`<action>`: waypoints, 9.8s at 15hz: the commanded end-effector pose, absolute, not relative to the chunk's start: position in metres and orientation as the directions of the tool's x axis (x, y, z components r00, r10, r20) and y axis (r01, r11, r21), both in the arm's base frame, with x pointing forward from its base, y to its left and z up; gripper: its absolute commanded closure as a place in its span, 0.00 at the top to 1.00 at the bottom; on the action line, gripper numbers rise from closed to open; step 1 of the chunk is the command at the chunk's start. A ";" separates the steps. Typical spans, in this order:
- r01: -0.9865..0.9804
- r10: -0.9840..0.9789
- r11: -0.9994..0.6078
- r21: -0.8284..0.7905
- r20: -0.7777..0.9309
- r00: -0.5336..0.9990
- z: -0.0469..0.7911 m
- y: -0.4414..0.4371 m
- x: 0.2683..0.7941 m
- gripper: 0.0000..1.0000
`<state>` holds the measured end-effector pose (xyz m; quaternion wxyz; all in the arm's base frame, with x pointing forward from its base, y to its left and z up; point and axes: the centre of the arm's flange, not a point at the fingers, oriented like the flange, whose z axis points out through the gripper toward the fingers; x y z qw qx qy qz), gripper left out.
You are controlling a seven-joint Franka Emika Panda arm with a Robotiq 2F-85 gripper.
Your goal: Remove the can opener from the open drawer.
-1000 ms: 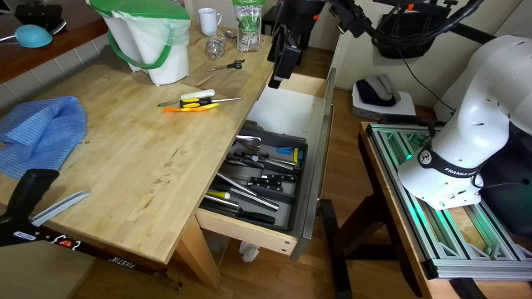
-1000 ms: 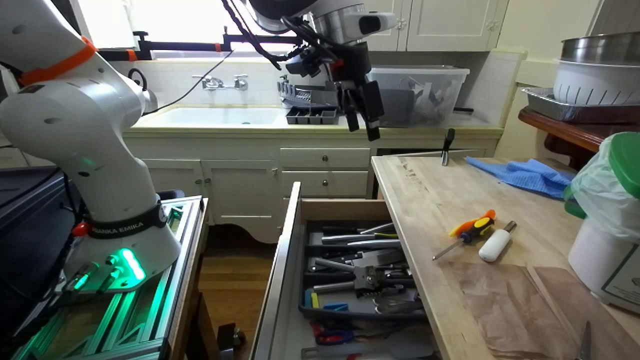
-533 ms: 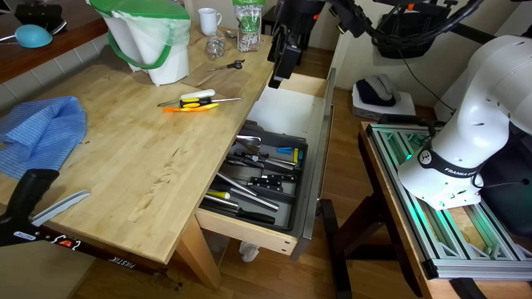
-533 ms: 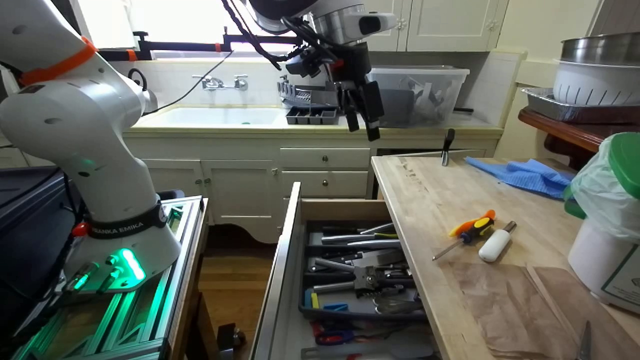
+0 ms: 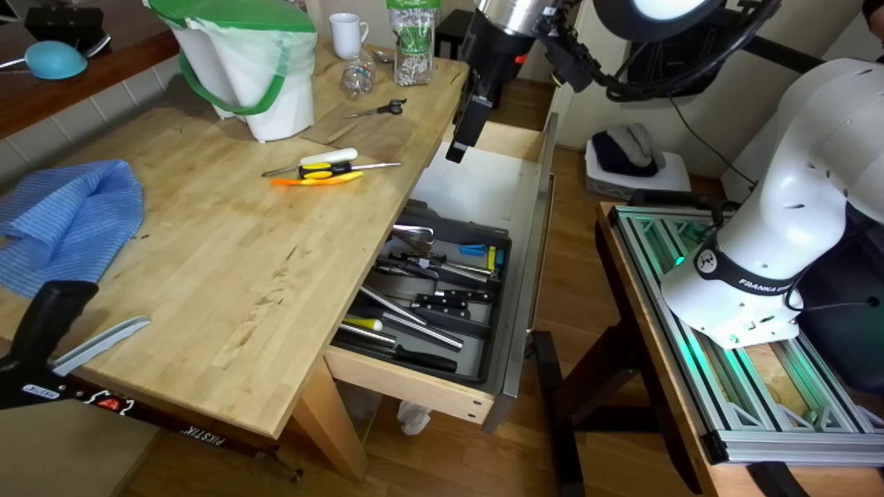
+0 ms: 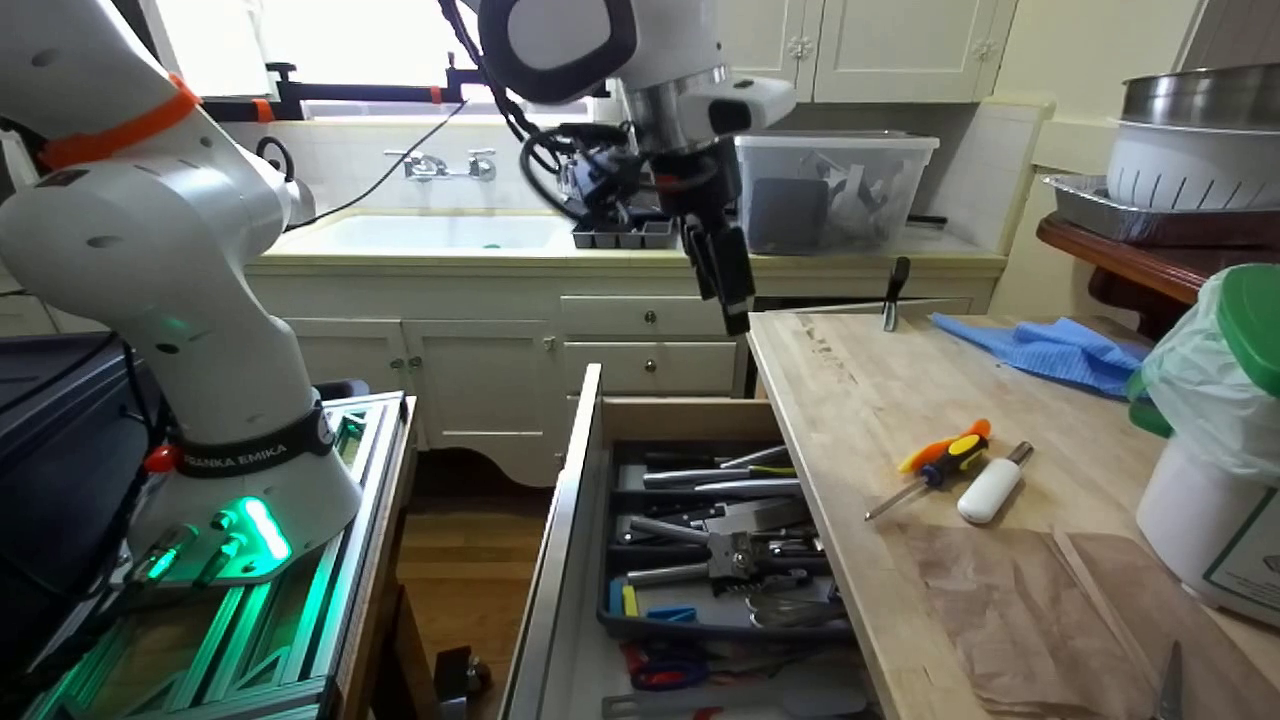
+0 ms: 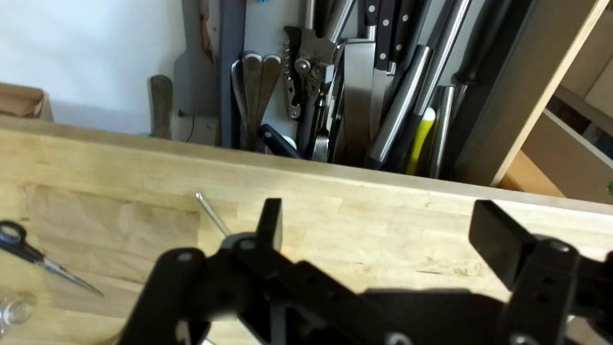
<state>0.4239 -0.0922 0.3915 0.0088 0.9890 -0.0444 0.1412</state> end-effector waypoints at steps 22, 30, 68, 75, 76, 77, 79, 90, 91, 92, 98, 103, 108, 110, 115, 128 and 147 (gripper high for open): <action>-0.302 -0.316 -0.942 -0.143 0.086 0.945 0.177 -0.086 0.445 1.00; -0.343 -0.344 -0.934 -0.098 -0.005 0.939 0.130 -0.095 0.426 1.00; -0.404 -0.438 -0.880 -0.251 0.097 0.894 0.146 -0.089 0.448 0.06; -0.400 -0.543 -0.739 -0.542 0.127 0.830 0.222 -0.089 0.428 0.06; -0.385 -0.539 -0.708 -0.592 0.100 0.837 0.222 -0.088 0.424 0.06; -0.368 -0.526 -0.681 -0.633 0.074 0.847 0.222 -0.087 0.421 0.06; -0.326 -0.489 -0.624 -0.710 0.029 0.872 0.221 -0.085 0.413 0.06; 0.010 -0.338 -0.420 -0.907 0.167 0.926 0.306 -0.075 0.402 0.06; 0.024 -0.347 -0.468 -0.884 0.208 0.915 0.318 -0.077 0.408 0.06; 0.033 -0.353 -0.499 -0.866 0.238 0.905 0.330 -0.079 0.414 0.06; 0.042 -0.301 -0.769 -0.638 0.419 0.857 0.357 -0.111 0.469 0.06; 0.038 -0.241 -0.892 -0.450 0.545 0.803 0.329 -0.135 0.513 0.06; 0.029 -0.241 -0.886 -0.463 0.513 0.824 0.329 -0.133 0.503 0.06; -0.003 -0.250 -0.905 -0.424 0.528 0.811 0.312 -0.154 0.515 0.06; -0.040 -0.281 -0.920 -0.391 0.582 0.763 0.276 -0.170 0.558 0.06; 0.198 0.227 -0.973 0.118 0.638 0.736 0.245 -0.128 0.619 0.06; 0.448 0.379 -0.890 0.089 0.689 0.618 0.220 -0.120 0.643 0.31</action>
